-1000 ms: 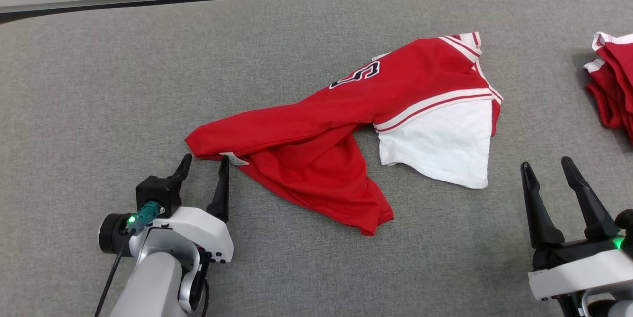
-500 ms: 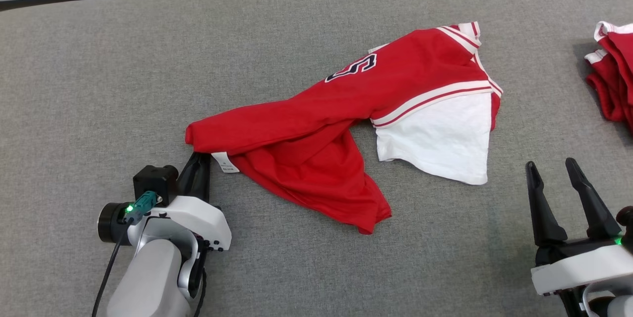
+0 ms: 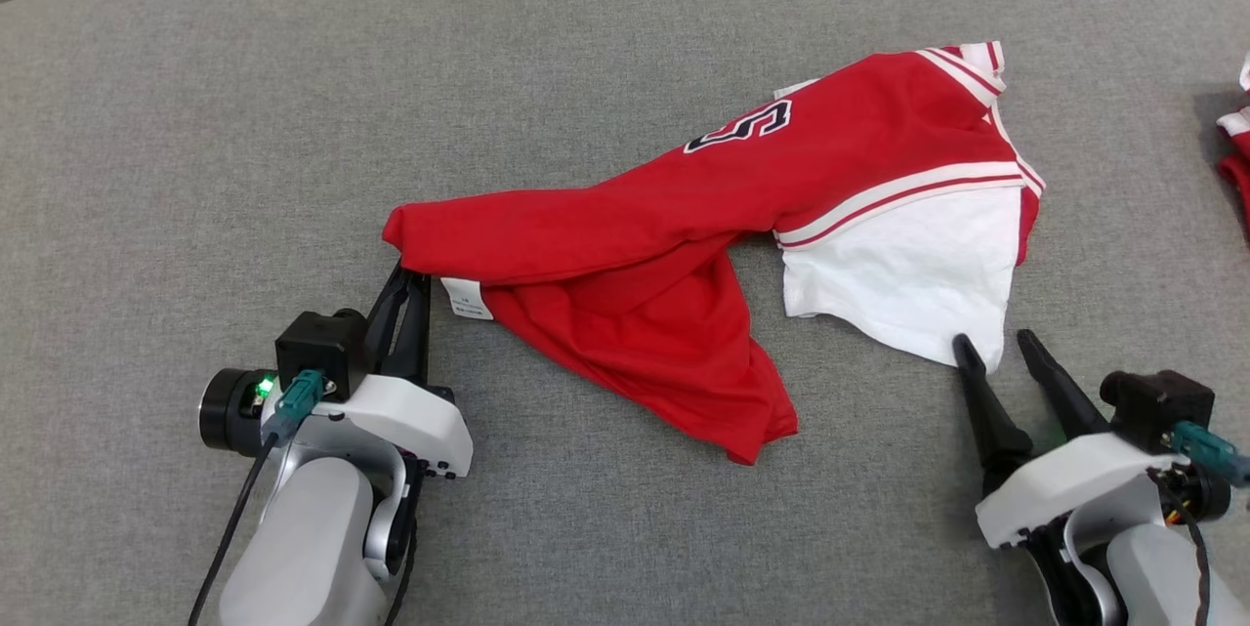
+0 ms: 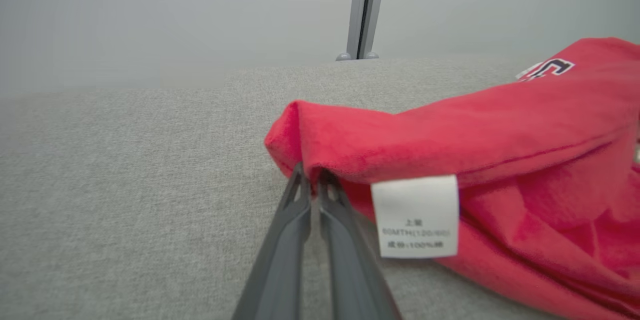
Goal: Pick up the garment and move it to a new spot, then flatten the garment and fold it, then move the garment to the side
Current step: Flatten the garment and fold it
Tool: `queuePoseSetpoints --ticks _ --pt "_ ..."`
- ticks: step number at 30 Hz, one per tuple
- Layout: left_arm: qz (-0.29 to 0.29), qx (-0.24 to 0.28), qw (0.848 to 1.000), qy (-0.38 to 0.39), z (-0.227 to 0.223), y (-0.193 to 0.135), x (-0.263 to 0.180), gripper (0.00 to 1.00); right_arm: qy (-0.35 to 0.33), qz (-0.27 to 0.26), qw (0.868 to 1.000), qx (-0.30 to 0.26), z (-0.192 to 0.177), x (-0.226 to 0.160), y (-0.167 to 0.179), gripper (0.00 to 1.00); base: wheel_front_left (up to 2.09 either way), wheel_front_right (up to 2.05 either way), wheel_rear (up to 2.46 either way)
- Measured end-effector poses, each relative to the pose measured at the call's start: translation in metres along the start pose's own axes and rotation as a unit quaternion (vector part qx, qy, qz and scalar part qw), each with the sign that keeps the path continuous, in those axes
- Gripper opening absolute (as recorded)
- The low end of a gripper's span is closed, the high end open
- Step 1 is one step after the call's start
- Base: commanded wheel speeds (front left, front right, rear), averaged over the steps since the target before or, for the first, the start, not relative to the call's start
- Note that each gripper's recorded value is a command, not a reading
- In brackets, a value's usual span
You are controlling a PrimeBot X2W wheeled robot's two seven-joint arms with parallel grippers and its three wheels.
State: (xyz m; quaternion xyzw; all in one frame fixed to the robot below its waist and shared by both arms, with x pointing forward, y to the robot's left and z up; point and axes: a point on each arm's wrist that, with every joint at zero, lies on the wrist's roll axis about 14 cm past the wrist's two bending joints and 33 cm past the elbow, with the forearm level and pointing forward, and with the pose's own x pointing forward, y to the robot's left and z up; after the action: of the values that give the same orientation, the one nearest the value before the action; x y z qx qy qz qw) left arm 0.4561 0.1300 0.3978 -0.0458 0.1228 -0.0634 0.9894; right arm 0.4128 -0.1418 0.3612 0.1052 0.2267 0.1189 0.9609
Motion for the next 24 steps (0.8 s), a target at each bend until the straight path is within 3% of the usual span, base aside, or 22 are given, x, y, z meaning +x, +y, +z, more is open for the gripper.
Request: queuePoseSetpoints --ticks 1,2,3,9,14,18,19,24 --pt "-0.001 0.002 1.000 -0.002 0.001 0.000 0.000 0.00 0.006 0.003 1.000 -0.001 -0.002 0.004 0.001 0.38 0.00 0.00 0.00" --pt "0.000 0.004 1.000 -0.004 0.002 0.001 -0.001 0.00 0.010 0.004 1.000 -0.001 -0.003 0.007 0.001 0.38 0.00 0.00 0.00" --pt "0.000 0.007 1.000 -0.005 0.002 0.001 -0.002 0.00 0.011 0.005 1.000 0.000 -0.003 0.010 0.000 0.00 0.00 0.00 0.00" --pt "0.008 0.020 0.999 -0.024 0.015 0.009 -0.005 0.00 -0.024 0.005 1.000 -0.002 0.011 0.015 -0.004 0.00 0.00 0.00 0.00" --pt "0.013 0.031 0.998 -0.053 0.037 0.013 -0.008 0.00 -0.114 -0.018 0.993 -0.025 0.066 0.009 -0.030 0.00 0.00 0.00 0.00" --pt "0.013 0.045 0.995 -0.091 0.069 0.016 -0.010 0.00 -0.212 -0.022 0.975 -0.064 0.134 -0.002 -0.036 0.00 0.00 0.00 0.00" --pt "0.013 0.045 0.995 -0.091 0.069 0.016 -0.010 0.00 -0.212 -0.022 0.975 -0.064 0.134 -0.002 -0.036 0.00 0.00 0.00 0.00" --pt "0.000 0.056 0.987 -0.152 0.120 0.007 -0.017 0.00 -0.334 -0.018 0.934 -0.125 0.224 -0.032 -0.029 0.00 0.00 0.00 0.00"
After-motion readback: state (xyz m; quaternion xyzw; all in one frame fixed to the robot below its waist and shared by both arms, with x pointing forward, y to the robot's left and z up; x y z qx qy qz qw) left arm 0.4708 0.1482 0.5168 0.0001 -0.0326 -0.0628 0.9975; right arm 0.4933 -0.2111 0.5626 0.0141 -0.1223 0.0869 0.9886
